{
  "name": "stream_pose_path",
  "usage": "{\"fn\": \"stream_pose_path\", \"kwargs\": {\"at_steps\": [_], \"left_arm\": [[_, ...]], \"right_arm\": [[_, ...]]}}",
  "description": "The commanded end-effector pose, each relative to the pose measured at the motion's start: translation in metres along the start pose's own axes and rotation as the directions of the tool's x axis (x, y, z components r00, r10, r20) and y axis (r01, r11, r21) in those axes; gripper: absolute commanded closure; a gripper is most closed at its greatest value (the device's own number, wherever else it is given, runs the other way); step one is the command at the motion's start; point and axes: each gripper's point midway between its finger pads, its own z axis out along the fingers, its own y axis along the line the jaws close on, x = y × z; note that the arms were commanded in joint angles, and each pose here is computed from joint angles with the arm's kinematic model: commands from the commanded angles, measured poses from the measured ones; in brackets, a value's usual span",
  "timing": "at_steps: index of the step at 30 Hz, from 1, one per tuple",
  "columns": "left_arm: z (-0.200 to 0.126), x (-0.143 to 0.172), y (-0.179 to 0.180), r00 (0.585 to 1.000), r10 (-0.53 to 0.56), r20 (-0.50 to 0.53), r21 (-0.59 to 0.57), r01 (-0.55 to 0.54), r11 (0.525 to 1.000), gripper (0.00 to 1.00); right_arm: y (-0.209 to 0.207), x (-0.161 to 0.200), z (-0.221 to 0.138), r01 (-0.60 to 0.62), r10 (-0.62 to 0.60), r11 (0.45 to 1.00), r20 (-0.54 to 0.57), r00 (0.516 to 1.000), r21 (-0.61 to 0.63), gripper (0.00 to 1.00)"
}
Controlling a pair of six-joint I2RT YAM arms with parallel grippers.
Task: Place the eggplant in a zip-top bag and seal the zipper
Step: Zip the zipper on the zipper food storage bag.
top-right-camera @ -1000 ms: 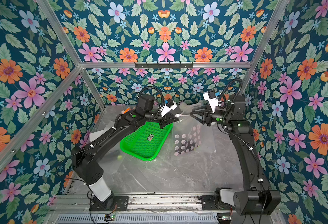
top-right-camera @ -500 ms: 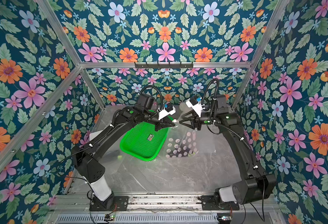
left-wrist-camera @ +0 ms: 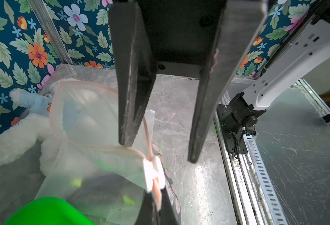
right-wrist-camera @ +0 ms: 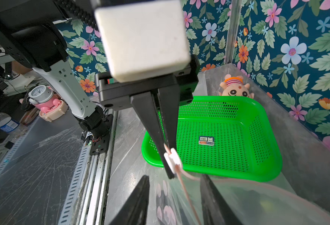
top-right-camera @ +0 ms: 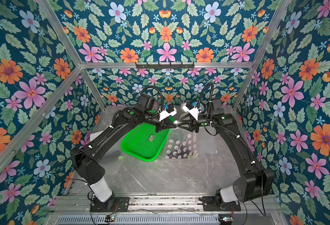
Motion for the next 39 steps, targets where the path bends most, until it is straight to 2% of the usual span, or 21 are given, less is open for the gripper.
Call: {"fn": "stream_pose_path", "kwargs": {"at_steps": [1, 17, 23, 39], "left_arm": [[0.001, -0.003, -0.003, 1.000, 0.007, 0.013, 0.013, -0.007, 1.000, 1.00], [0.004, 0.003, -0.006, 1.000, -0.018, -0.002, 0.016, 0.018, 1.000, 1.00], [0.003, 0.004, -0.008, 1.000, -0.020, -0.014, 0.016, 0.020, 1.000, 1.00], [0.005, 0.007, -0.008, 0.999, -0.033, -0.034, 0.018, 0.033, 0.999, 1.00]], "right_arm": [[-0.001, -0.005, 0.005, 0.076, -0.075, 0.997, 0.026, 0.997, -0.011, 0.56], [-0.001, -0.010, 0.010, 0.143, -0.143, 0.990, 0.052, 0.988, 0.000, 0.55], [0.005, -0.004, 0.011, 0.119, -0.118, 0.992, 0.030, 0.993, -0.034, 0.54], [0.012, 0.000, 0.011, 0.087, -0.085, 0.994, 0.022, 0.996, -0.069, 0.78]]}}
